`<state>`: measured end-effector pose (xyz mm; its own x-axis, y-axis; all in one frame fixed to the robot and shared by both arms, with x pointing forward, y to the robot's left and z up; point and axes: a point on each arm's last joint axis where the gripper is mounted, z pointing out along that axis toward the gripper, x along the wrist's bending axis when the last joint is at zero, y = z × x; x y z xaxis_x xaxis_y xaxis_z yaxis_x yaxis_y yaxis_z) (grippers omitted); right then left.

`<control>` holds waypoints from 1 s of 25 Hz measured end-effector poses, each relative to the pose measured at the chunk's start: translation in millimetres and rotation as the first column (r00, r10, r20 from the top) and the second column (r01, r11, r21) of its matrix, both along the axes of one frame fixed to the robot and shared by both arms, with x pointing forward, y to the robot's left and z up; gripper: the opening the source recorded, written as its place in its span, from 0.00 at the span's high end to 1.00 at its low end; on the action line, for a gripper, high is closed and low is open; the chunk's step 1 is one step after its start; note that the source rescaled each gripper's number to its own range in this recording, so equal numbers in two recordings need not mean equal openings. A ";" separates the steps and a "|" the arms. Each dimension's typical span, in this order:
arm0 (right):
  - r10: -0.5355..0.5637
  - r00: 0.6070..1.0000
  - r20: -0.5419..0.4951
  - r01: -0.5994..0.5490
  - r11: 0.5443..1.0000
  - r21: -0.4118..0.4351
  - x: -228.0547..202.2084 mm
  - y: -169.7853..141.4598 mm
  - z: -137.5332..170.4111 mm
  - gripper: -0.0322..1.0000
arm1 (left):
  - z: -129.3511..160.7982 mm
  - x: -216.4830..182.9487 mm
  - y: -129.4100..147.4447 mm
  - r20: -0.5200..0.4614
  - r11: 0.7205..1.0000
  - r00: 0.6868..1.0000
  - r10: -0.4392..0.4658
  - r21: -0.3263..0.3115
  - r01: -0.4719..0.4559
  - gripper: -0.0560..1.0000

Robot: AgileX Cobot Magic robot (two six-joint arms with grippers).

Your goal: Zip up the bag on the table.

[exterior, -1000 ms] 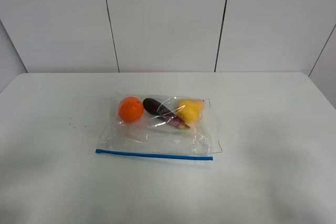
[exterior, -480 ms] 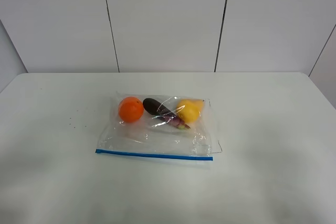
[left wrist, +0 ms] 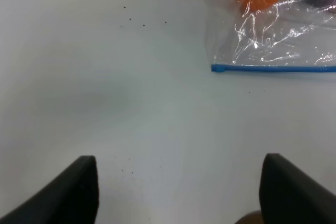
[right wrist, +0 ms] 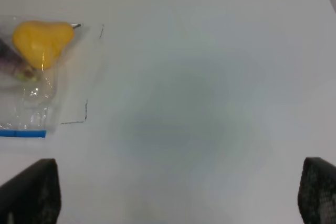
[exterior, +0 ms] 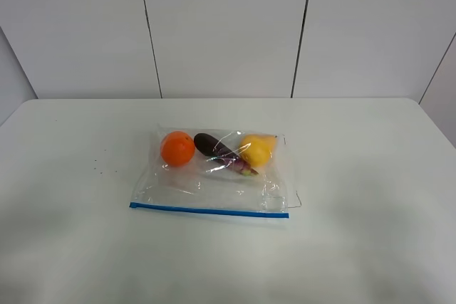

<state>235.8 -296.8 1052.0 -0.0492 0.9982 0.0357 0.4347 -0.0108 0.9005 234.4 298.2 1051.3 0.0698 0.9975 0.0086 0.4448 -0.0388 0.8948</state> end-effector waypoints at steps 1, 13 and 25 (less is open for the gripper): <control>0.000 1.000 0.000 0.000 1.000 0.000 0.0 0.0 0.0 0.00 | 0.0 0.0 0.0 0.000 1.000 1.000 0.000 0.000 0.000 0.01; -0.009 1.000 0.000 0.009 1.000 0.000 0.0 0.0 0.0 0.00 | 0.0 0.0 0.0 0.000 1.000 1.000 0.000 0.000 0.000 0.01; -0.025 1.000 0.000 0.025 1.000 0.000 0.1 0.1 0.0 0.00 | 0.0 0.0 0.0 0.000 1.000 1.000 0.000 0.000 0.000 0.01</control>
